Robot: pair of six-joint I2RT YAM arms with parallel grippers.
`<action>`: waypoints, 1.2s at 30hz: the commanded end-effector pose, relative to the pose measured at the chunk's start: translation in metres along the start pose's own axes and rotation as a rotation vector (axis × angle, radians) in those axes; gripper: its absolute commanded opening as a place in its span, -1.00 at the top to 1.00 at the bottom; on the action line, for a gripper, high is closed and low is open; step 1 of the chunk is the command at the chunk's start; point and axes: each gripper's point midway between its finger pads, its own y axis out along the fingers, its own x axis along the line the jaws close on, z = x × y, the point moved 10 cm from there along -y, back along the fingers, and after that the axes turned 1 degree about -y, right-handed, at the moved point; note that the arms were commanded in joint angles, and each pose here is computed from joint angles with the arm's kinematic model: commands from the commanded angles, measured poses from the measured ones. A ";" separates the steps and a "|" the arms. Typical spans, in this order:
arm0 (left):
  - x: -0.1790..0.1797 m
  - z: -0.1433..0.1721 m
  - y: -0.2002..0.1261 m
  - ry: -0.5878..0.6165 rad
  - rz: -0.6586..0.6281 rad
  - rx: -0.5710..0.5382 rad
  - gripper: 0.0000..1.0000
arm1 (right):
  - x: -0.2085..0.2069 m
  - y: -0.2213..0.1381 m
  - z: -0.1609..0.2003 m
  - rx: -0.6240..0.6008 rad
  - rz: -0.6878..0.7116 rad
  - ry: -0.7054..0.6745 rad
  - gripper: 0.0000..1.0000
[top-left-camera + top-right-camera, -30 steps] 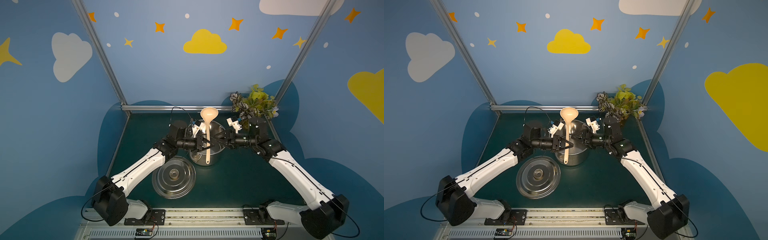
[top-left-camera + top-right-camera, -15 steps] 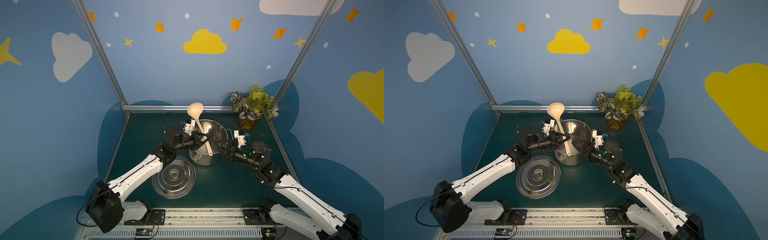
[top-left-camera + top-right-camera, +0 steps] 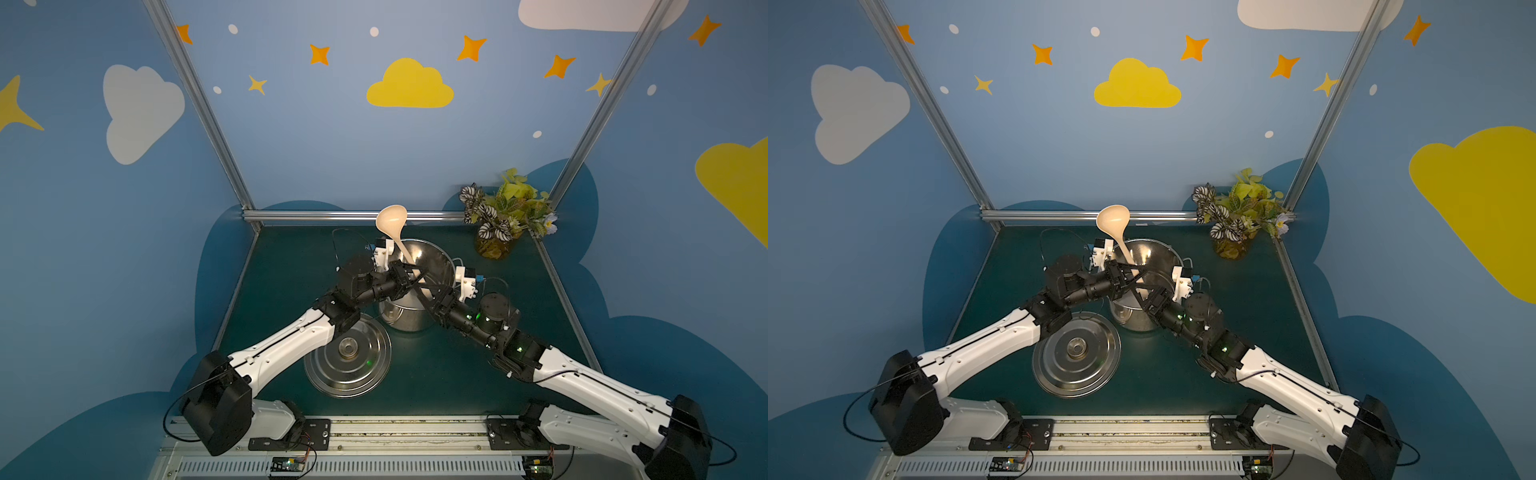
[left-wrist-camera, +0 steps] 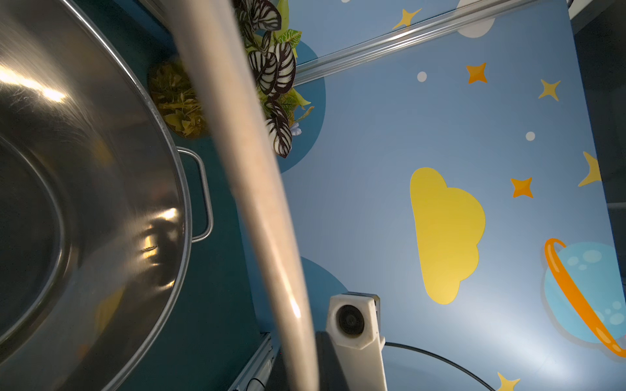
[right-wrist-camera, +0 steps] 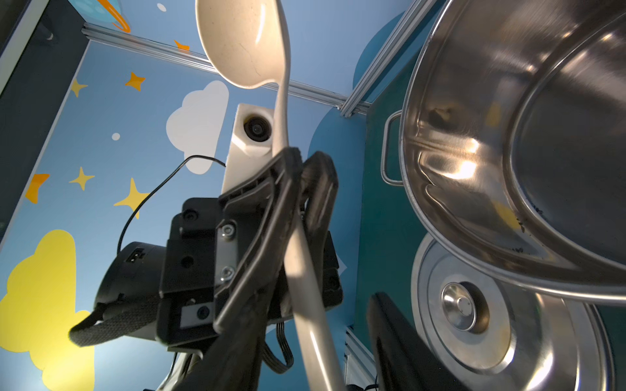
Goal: Stir the soup with a spoon
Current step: Adjust the spoon.
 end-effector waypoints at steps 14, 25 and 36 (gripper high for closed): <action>0.004 0.005 0.002 -0.001 0.039 0.005 0.94 | 0.004 -0.006 -0.006 -0.096 -0.027 0.022 0.41; 0.012 0.005 0.001 -0.019 0.017 -0.004 0.56 | 0.008 -0.004 -0.005 -0.074 -0.066 0.039 0.97; 0.023 -0.003 -0.014 -0.032 -0.051 -0.036 -0.18 | 0.013 -0.029 -0.019 -0.161 -0.016 0.004 1.00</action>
